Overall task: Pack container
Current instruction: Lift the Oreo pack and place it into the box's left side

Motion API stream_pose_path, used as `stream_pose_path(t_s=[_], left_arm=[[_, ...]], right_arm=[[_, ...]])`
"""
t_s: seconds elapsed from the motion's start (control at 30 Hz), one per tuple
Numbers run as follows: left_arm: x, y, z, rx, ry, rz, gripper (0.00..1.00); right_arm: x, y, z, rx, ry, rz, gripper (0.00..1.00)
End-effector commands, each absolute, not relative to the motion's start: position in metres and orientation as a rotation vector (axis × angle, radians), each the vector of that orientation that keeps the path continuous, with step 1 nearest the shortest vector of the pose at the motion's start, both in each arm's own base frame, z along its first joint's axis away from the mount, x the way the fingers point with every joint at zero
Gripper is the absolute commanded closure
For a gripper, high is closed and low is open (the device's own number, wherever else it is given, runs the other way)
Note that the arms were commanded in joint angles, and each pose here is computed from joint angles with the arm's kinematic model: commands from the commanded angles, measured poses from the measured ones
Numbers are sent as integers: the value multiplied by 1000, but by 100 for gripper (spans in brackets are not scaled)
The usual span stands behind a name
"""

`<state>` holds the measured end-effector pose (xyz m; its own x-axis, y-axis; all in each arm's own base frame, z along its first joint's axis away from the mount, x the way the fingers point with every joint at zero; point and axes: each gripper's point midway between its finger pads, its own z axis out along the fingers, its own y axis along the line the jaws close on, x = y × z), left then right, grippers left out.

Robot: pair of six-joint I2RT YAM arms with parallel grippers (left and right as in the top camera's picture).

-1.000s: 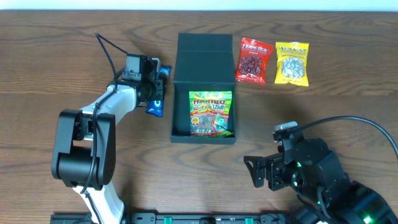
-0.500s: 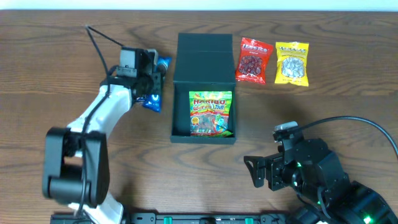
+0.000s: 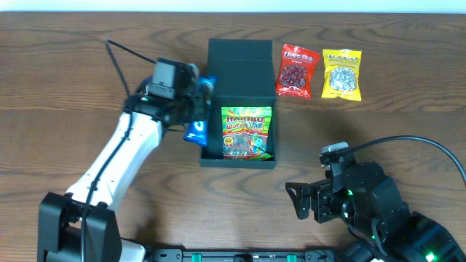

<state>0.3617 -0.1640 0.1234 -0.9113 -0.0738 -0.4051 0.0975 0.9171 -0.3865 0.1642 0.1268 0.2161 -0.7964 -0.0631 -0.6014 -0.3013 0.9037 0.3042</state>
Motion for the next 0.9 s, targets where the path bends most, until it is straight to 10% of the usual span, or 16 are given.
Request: stream_pose_path(t_s=[0.0,0.3,0.37,0.5,0.87], left_arm=[[355,-186,135,-29,2649,-586,94],[337,-197,125,-72,2691,-449,94],[337,-197,125,-71,2689,-445,69],[340,-193,125,-80,2679,-413,54],[353,-187,131,-6,2612,-335,42]], right_arm=[[165,126,221,-271,2441,519,1],[165,126,221,-271,2441,519,1],[165,126,221,-271,2441,519,1],[165,126,221,-271,2440,519,1],[165,126,221,-271,2440,519,1]])
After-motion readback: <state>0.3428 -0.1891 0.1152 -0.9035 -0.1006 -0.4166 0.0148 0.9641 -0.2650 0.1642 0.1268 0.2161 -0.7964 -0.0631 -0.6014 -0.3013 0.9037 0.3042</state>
